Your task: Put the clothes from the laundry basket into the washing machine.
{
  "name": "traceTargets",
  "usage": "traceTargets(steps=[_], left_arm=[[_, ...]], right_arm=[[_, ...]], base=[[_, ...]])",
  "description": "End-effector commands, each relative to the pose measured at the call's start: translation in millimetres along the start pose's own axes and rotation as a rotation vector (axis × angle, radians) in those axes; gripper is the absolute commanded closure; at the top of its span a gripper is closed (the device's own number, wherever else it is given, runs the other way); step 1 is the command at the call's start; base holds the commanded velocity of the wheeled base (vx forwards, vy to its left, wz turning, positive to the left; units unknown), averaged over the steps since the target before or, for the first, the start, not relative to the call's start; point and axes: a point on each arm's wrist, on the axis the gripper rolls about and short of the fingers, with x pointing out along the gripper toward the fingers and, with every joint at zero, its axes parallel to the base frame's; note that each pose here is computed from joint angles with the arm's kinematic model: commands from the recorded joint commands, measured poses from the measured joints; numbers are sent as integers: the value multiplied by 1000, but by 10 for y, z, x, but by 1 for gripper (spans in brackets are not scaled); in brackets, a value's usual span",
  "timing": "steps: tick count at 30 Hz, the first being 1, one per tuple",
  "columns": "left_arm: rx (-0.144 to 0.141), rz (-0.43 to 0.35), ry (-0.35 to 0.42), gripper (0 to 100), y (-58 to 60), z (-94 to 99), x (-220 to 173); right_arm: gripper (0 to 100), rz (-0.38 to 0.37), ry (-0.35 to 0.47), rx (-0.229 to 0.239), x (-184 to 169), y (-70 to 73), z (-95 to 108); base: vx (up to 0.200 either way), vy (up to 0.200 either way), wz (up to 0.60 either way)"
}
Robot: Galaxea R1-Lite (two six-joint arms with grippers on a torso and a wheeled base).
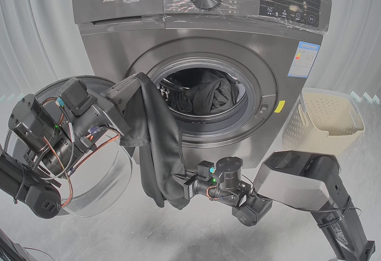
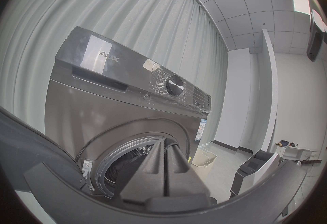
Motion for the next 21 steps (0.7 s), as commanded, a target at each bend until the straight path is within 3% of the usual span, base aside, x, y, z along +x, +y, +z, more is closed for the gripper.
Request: traceTargets(steps=[1, 6, 12, 21], left_arm=[[-1, 5, 8, 100, 15, -22, -3], [-1, 12, 15, 100, 32, -37, -12], [3, 33, 25, 100, 92, -64, -18], [4, 45, 37, 100, 119, -86, -45]], right_arm=[[100, 4, 4, 0, 3, 14, -89], [100, -27, 10, -15, -160, -48, -58], [100, -119, -37, -100, -647, -280, 405], [100, -201, -137, -117, -1335, -292, 912]], base=[[0, 0, 0], [0, 0, 0], [0, 0, 0], [0, 0, 0]])
